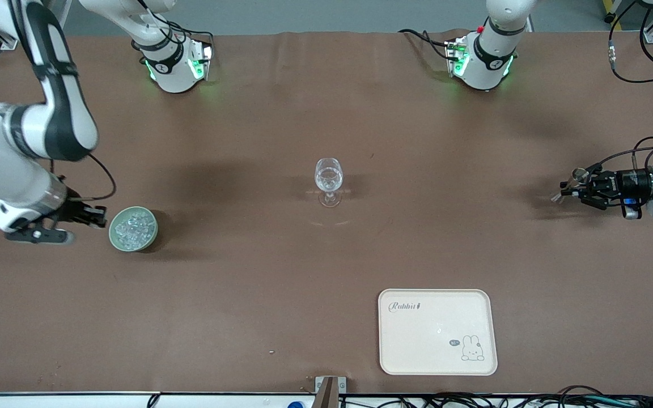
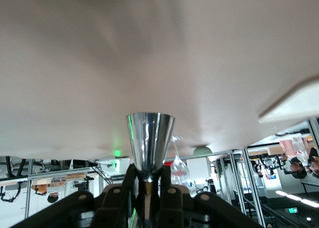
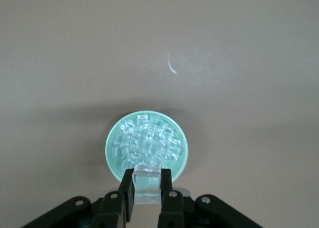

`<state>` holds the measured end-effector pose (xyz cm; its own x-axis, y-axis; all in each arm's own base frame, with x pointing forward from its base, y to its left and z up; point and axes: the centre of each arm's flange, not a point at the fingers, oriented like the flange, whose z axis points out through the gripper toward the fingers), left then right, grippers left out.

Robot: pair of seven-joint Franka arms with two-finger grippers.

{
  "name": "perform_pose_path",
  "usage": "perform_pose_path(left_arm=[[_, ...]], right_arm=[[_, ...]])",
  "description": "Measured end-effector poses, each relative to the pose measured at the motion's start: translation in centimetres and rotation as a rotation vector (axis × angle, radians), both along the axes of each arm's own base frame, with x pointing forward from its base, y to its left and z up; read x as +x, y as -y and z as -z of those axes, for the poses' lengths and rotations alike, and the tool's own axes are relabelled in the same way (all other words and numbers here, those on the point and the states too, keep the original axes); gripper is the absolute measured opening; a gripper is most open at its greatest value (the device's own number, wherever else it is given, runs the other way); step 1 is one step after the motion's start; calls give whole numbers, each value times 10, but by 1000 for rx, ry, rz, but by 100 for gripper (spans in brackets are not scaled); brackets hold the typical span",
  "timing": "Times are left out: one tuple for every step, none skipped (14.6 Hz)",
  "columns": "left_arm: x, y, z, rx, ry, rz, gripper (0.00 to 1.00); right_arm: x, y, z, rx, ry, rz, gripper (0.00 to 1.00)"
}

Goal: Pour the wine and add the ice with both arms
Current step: 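Lift the ice cube with the right gripper while the left gripper carries the jigger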

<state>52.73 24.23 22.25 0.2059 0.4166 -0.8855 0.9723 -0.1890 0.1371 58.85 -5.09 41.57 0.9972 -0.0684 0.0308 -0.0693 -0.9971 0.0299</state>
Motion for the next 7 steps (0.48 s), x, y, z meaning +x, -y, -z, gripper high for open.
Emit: perform_pose_path(left_arm=[[12,16,-17,0,-8,9,22],[25,37,-35,0,-19,25,22],[37,60,-53,-1,-24,46,22],[49,87,-71,-3,-22,74,22],[61,113,-92,-2,-20,99,22],[72,140,-112,2,-23,119,22],[81,167,-133,5,-27,140,22]], right_arm=[[-5,6,-30,2,3,12,25],[-10,11,-61,4,-1,23,25],[-16,15,-93,7,-13,31,25],[-23,17,-123,9,-29,37,25],[-29,17,-153,11,-42,41,25],[-35,17,-181,13,-54,43,25],[-41,17,-203,14,-63,45,25]])
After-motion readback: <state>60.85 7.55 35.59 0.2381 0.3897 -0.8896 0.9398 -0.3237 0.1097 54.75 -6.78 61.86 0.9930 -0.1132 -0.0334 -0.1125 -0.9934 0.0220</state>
